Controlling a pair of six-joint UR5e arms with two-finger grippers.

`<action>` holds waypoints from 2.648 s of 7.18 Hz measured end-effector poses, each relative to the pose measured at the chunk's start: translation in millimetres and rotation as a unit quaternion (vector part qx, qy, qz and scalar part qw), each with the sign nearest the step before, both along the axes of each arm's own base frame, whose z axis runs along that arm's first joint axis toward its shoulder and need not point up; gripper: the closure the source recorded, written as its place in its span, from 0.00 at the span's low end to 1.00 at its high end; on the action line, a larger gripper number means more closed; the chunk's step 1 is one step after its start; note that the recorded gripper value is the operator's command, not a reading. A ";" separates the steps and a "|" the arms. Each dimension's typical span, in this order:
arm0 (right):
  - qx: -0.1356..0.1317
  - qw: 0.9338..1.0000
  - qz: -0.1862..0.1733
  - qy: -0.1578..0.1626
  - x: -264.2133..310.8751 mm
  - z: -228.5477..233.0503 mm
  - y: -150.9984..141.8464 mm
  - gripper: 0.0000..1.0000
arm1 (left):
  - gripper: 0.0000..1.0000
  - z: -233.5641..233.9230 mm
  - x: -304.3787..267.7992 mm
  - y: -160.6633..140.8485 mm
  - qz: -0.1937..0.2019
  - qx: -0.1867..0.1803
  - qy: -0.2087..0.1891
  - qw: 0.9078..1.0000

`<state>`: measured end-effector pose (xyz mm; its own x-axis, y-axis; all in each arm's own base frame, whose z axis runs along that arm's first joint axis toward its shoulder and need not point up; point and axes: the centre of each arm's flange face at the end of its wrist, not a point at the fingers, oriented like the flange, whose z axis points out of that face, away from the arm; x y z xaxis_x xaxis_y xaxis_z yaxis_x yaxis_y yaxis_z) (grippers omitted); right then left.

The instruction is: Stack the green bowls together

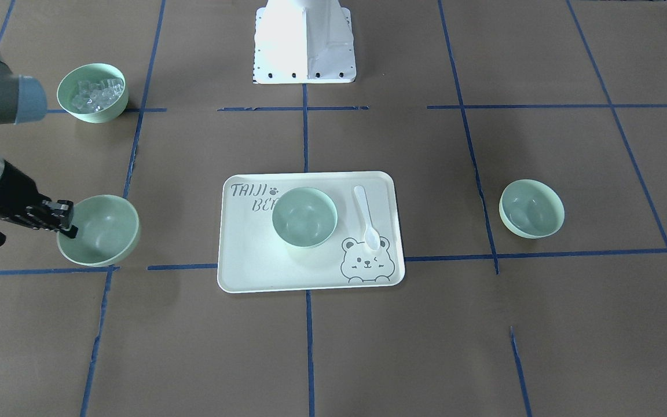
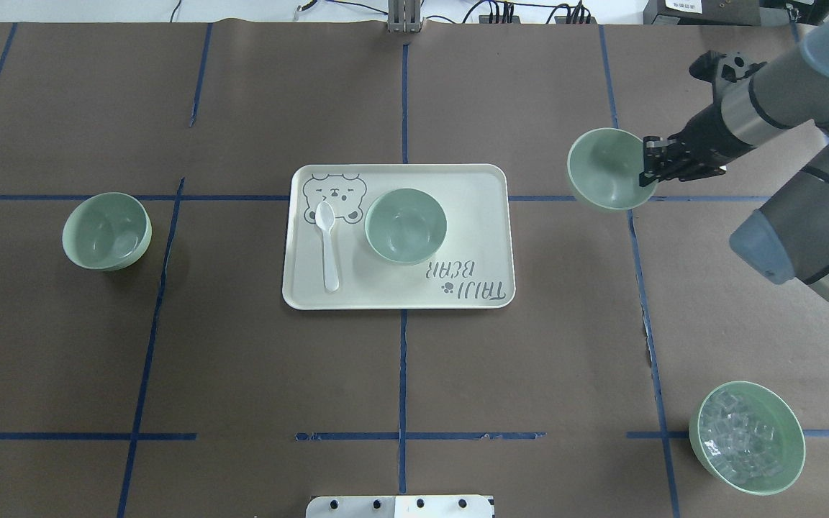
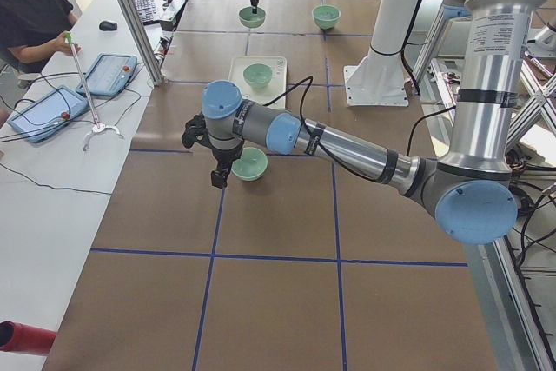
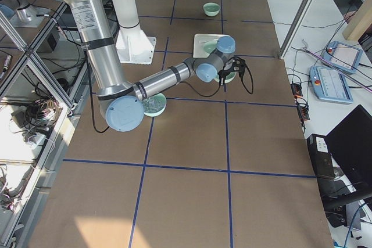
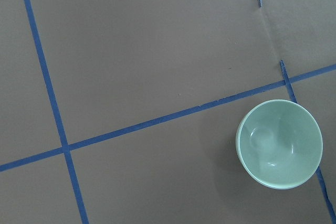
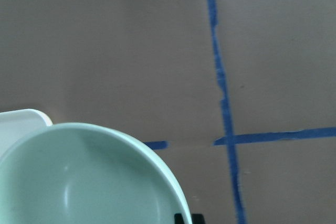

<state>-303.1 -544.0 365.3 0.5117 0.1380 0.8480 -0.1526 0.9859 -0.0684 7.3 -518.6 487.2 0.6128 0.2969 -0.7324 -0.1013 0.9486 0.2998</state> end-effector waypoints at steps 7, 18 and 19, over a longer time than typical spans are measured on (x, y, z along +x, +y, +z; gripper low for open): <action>-0.052 0.998 0.024 -0.032 -206.7 -150.3 56.6 1.00 | 0.00 0.7 0.5 -0.3 0.000 -0.003 0.002 1.000; -0.059 0.997 0.040 -0.005 -233.5 -136.8 49.7 0.00 | 0.00 -4.0 -0.4 0.9 0.000 0.003 0.003 1.000; -0.059 0.997 0.041 -0.004 -233.8 -135.4 49.4 0.00 | 0.00 -4.5 -0.4 0.9 0.000 0.004 0.003 1.000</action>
<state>-536.9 -494.7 230.0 0.4884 0.2788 0.8269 -0.2310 0.9551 -0.1855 6.9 -517.7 482.7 0.6091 0.3017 -0.7335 -0.0991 0.9465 0.3070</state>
